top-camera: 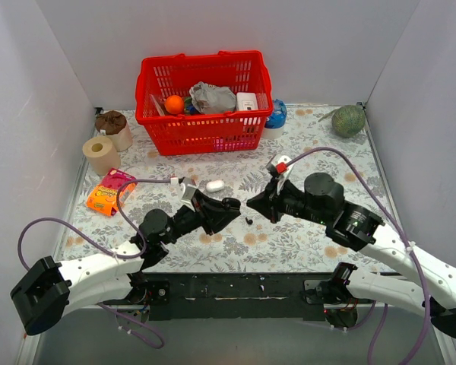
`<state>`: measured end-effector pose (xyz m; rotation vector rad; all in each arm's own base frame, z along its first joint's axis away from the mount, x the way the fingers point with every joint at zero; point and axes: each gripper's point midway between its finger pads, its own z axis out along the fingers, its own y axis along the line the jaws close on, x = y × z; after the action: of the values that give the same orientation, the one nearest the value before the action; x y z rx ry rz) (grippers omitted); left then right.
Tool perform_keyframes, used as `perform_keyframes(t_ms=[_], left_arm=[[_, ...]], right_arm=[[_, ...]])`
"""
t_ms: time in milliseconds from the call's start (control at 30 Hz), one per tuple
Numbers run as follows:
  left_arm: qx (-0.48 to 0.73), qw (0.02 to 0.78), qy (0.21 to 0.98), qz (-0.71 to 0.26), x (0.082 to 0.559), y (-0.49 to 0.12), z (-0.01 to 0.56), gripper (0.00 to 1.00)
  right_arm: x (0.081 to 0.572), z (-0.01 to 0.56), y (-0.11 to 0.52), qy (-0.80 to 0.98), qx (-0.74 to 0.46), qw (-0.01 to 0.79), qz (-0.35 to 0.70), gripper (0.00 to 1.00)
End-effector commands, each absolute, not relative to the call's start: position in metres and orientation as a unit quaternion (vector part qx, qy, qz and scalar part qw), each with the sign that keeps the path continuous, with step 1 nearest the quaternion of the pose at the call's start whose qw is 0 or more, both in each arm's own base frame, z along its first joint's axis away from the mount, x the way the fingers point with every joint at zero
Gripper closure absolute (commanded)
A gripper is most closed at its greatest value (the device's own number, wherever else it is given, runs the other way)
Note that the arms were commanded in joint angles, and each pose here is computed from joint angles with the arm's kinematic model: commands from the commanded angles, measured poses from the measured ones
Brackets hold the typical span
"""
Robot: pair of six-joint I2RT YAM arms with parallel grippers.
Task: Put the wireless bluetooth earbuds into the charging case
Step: Place the earbud at the center of the board.
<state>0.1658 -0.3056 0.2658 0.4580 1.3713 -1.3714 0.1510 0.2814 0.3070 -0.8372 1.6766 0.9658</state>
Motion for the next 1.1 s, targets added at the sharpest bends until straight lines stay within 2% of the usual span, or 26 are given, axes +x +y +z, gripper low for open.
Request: perform_keyframes(t_ms=[0,200,400,467,567,600,833,933,1067], left_arm=[[0.157,0.526,0.608,-0.573,0.164,-0.292,0.233,1.00],[0.124,0.507,0.660,-0.541,0.173,-0.285,0.184,1.00],[0.112,0.430,0.749,-0.492,0.180,-0.295,0.120,1.00],[0.107,0.422,0.759,-0.484,0.184,-0.298,0.115,1.00],[0.090,0.406,0.791,-0.448,0.196,-0.301,0.099,1.00],[0.089,0.381,0.819,-0.419,0.195,-0.298,0.079,1.00],[0.071,0.308,0.903,-0.292,0.212,-0.294,0.035,1.00],[0.068,0.292,0.912,-0.279,0.211,-0.296,0.031,1.00],[0.057,0.316,0.897,-0.304,0.213,-0.297,0.051,1.00]], right_arm=[[0.155,0.281,0.277,0.706,-0.315,0.495,0.397,0.95],[0.158,0.245,0.270,0.725,-0.296,0.490,0.383,0.98],[0.157,0.217,0.267,0.743,-0.283,0.473,0.380,0.99],[0.156,0.210,0.266,0.747,-0.281,0.469,0.378,0.99],[0.156,0.205,0.264,0.751,-0.278,0.467,0.375,0.99],[0.156,0.204,0.263,0.753,-0.277,0.466,0.374,0.99],[0.161,0.183,0.257,0.781,-0.257,0.451,0.347,0.99],[0.161,0.177,0.256,0.789,-0.256,0.442,0.341,0.99],[0.162,0.177,0.256,0.790,-0.253,0.443,0.340,0.99]])
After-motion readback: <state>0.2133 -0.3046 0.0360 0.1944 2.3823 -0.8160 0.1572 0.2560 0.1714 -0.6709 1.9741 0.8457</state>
